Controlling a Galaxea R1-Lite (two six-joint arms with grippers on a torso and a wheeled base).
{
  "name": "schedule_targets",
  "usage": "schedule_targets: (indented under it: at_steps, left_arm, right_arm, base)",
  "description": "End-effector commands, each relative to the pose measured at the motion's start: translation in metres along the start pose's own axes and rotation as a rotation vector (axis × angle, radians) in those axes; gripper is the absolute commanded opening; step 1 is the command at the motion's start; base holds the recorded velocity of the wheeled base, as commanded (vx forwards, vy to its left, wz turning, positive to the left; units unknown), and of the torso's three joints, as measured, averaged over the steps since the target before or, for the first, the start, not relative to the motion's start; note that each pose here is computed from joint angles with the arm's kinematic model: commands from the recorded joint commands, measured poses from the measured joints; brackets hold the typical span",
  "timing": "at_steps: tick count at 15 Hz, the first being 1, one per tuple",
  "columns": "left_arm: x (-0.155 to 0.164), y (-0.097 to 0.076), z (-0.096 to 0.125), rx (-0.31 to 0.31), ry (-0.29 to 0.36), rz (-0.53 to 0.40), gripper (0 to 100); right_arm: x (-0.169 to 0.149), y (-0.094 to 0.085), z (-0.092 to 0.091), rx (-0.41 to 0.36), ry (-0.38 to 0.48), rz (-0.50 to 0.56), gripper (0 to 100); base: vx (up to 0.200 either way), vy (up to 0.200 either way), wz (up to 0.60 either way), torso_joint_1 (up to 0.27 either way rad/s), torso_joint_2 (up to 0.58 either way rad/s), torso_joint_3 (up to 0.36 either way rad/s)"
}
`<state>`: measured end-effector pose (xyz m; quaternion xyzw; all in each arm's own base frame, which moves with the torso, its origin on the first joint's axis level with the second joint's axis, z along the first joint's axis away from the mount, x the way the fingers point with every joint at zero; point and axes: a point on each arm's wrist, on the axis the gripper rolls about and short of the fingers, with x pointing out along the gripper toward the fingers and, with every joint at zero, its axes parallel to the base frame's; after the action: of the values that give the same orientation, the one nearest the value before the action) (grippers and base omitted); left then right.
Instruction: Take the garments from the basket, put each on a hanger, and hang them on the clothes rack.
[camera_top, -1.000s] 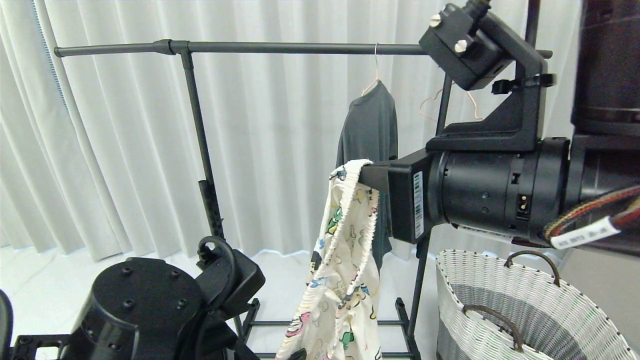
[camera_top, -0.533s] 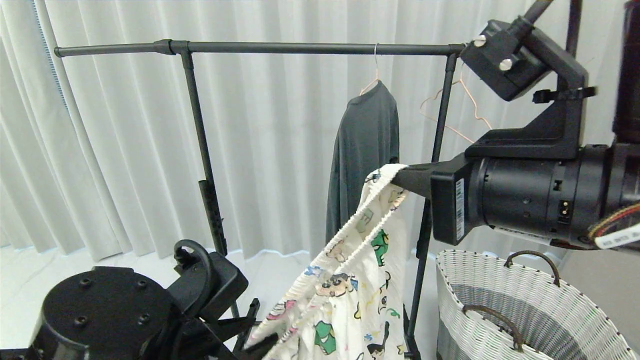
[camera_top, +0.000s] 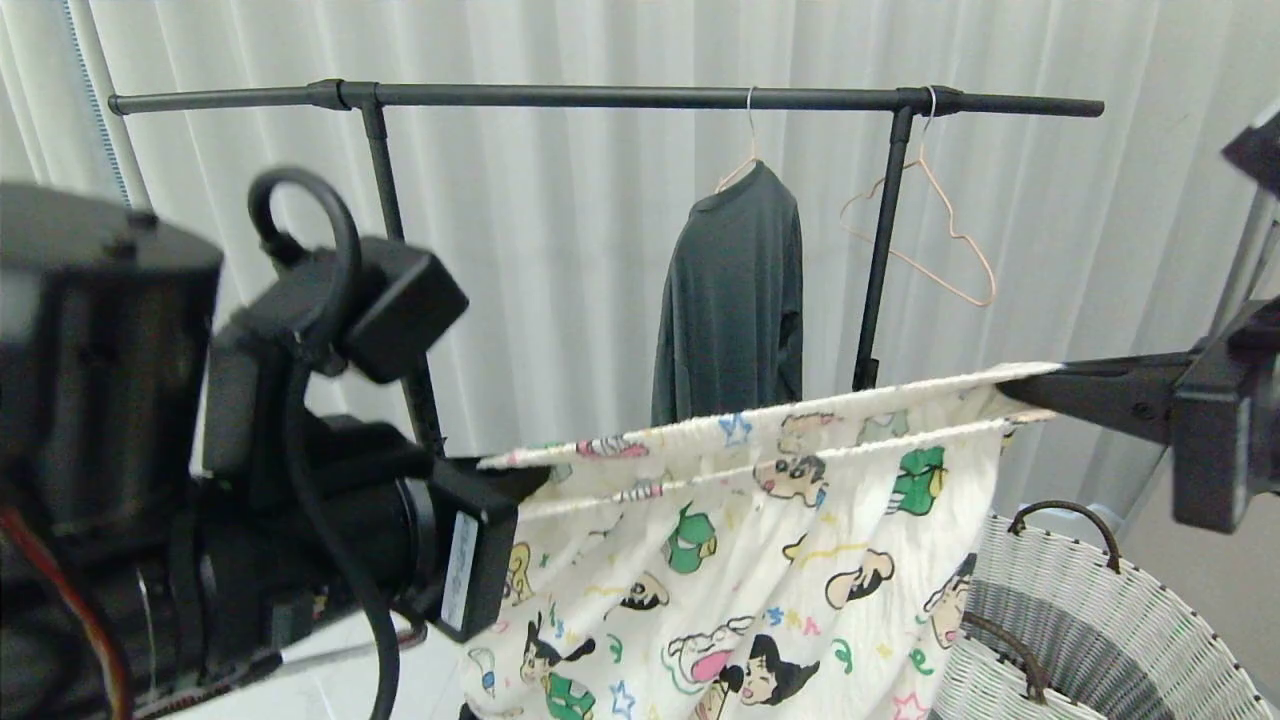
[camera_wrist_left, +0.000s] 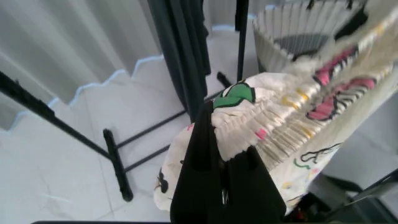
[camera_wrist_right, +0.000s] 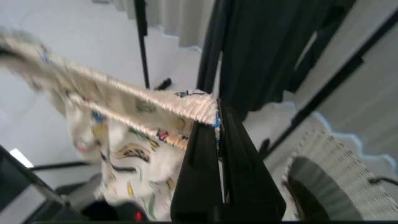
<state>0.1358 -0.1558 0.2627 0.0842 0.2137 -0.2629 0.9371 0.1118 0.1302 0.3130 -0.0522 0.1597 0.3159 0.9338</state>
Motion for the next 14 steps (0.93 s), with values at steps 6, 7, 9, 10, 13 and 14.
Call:
schedule_targets:
  at_steps: [6, 7, 9, 10, 13, 14]
  left_arm:
    - [-0.029, 0.003, 0.123, -0.04, -0.059, -0.137, 0]
    - [-0.02, 0.003, 0.122, -0.038, -0.042, -0.119, 0]
    - [-0.01, 0.005, 0.122, -0.045, -0.025, -0.074, 0]
    - [-0.008, 0.007, 0.122, -0.049, -0.025, -0.063, 0]
    - [-0.008, 0.009, 0.128, -0.058, -0.078, -0.064, 0]
    - [-0.008, 0.009, 0.131, -0.061, -0.102, -0.067, 0]
  right_arm:
    - [-0.029, -0.029, 0.044, -0.037, -0.15, -0.067, 0]
    - [-0.029, -0.034, 0.049, -0.036, -0.159, -0.079, 0]
    - [-0.032, -0.045, 0.051, -0.056, -0.13, -0.103, 0]
    - [-0.036, -0.049, 0.051, -0.068, -0.103, -0.108, 0]
    - [-0.066, -0.048, 0.055, -0.068, -0.033, 0.002, 0]
    - [-0.074, -0.046, 0.054, -0.064, -0.004, 0.061, 0]
  base:
    - [0.0, 0.0, 0.0, 0.0, 0.0, 0.0]
    - [0.0, 0.0, 0.0, 0.0, 0.0, 0.0]
    - [0.0, 0.0, 0.0, 0.0, 0.0, 0.0]
    - [0.0, 0.0, 0.0, 0.0, 0.0, 0.0]
    - [0.0, 0.0, 0.0, 0.0, 0.0, 0.0]
    - [0.0, 0.0, 0.0, 0.0, 0.0, 0.0]
